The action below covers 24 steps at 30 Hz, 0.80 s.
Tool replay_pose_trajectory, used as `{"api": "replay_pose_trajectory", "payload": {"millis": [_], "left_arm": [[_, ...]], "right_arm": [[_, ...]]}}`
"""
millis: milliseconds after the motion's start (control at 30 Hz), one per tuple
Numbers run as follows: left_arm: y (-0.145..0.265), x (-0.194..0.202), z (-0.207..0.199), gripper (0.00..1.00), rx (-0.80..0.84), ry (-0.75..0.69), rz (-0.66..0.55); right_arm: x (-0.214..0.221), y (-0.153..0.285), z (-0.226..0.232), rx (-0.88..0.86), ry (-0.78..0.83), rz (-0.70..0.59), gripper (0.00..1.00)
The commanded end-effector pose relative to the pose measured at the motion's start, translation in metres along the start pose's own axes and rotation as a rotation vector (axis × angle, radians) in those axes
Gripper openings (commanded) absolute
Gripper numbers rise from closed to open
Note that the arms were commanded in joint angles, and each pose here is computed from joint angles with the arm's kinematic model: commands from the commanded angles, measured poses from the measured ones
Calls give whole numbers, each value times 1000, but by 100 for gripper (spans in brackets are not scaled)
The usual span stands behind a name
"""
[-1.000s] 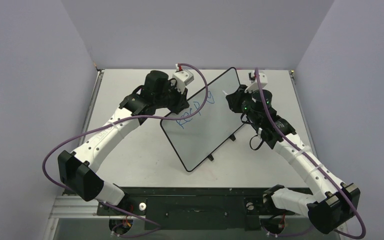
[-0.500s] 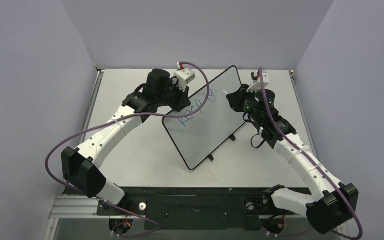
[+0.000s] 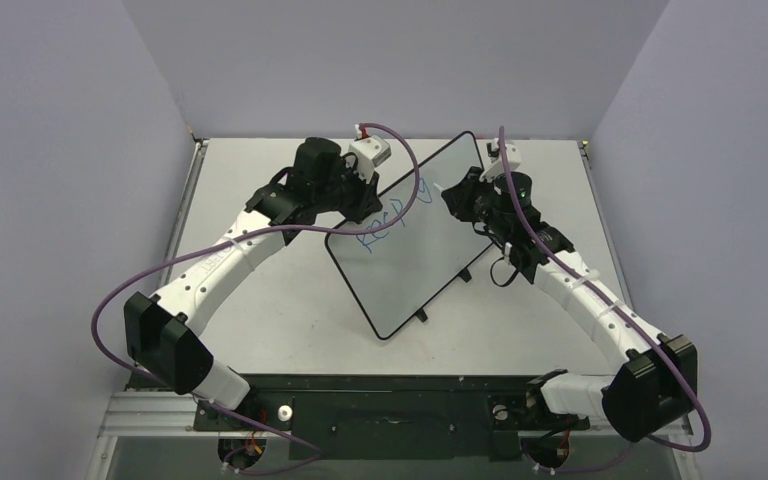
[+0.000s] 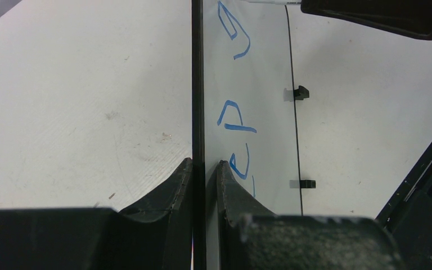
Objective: Write a sentence on the whiteboard
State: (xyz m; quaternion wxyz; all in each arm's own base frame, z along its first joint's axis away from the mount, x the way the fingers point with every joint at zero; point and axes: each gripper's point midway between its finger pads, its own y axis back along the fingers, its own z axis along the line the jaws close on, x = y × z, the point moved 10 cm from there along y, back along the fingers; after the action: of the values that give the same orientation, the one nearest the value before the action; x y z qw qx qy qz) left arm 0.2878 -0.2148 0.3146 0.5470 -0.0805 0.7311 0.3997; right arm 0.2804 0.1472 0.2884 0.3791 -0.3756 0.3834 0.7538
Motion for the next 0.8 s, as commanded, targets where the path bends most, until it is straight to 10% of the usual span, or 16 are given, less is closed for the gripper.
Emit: {"api": "replay_pose_trajectory", "payload": {"millis": [0, 767], "left_arm": [[-3, 5, 7, 0, -38, -89, 48], [0, 4, 6, 0, -40, -91, 40]], "right_arm": [[-26, -6, 12, -59, -16, -89, 0], [-3, -13, 7, -66, -20, -21, 0]]}}
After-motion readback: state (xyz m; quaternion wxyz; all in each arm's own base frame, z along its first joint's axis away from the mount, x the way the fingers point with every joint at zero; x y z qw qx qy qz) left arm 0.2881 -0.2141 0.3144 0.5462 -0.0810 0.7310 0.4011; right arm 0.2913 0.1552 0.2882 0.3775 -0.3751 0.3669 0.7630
